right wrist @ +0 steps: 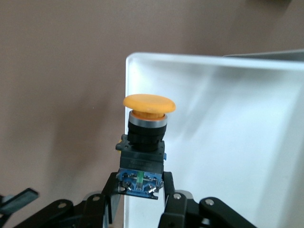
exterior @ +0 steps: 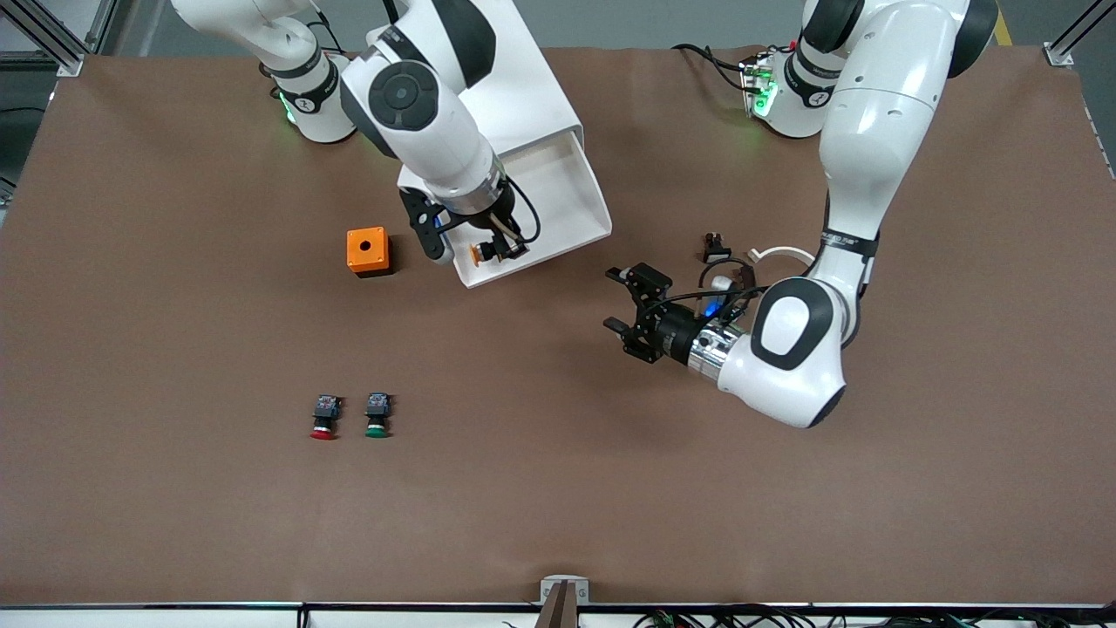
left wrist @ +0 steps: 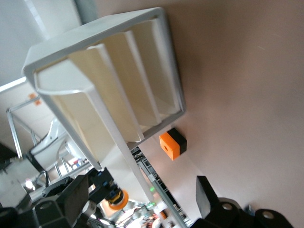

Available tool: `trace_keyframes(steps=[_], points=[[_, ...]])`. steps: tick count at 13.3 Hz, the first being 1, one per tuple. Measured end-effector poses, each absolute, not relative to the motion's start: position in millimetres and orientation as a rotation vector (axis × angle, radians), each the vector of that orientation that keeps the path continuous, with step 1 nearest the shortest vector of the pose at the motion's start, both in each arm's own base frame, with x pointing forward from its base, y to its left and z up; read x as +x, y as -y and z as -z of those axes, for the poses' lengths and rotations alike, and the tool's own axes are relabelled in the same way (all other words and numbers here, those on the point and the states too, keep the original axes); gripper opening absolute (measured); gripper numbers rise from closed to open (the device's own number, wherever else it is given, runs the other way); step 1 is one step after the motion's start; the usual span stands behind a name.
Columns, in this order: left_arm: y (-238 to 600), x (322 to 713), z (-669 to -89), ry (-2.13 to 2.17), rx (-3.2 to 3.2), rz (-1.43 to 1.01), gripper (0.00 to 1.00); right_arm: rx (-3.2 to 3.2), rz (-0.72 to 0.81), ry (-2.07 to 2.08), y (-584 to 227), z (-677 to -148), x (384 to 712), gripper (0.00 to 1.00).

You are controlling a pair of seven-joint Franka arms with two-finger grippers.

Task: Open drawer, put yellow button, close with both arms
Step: 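Lower the yellow button into the open drawer and open the right gripper, then withdraw the right gripper from the drawer while the left gripper releases it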

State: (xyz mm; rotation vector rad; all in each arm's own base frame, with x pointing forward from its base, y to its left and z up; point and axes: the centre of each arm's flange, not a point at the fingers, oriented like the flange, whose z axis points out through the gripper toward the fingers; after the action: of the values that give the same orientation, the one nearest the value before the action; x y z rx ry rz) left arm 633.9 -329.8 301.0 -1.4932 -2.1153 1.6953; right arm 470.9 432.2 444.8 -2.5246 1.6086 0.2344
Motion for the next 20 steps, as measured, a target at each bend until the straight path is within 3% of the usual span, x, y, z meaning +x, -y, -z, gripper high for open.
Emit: trace_keyframes(steps=[7,9,13,20], points=[[308,637,-303,1.807,-2.279,-1.574,1.00,-2.481,-0.121,-1.662,-457,-420,448,0.44],[307,638,-302,1.707,-2.424,-1.559,1.00,-2.456,-0.110,-1.664,-454,-430,456,0.62],[304,637,-299,1.526,-2.631,-1.484,1.00,-2.457,-0.076,-1.629,-428,-471,492,1.00],[362,618,-329,1.124,-2.969,-0.963,0.99,-2.918,-0.113,-0.908,-235,-554,589,1.00]])
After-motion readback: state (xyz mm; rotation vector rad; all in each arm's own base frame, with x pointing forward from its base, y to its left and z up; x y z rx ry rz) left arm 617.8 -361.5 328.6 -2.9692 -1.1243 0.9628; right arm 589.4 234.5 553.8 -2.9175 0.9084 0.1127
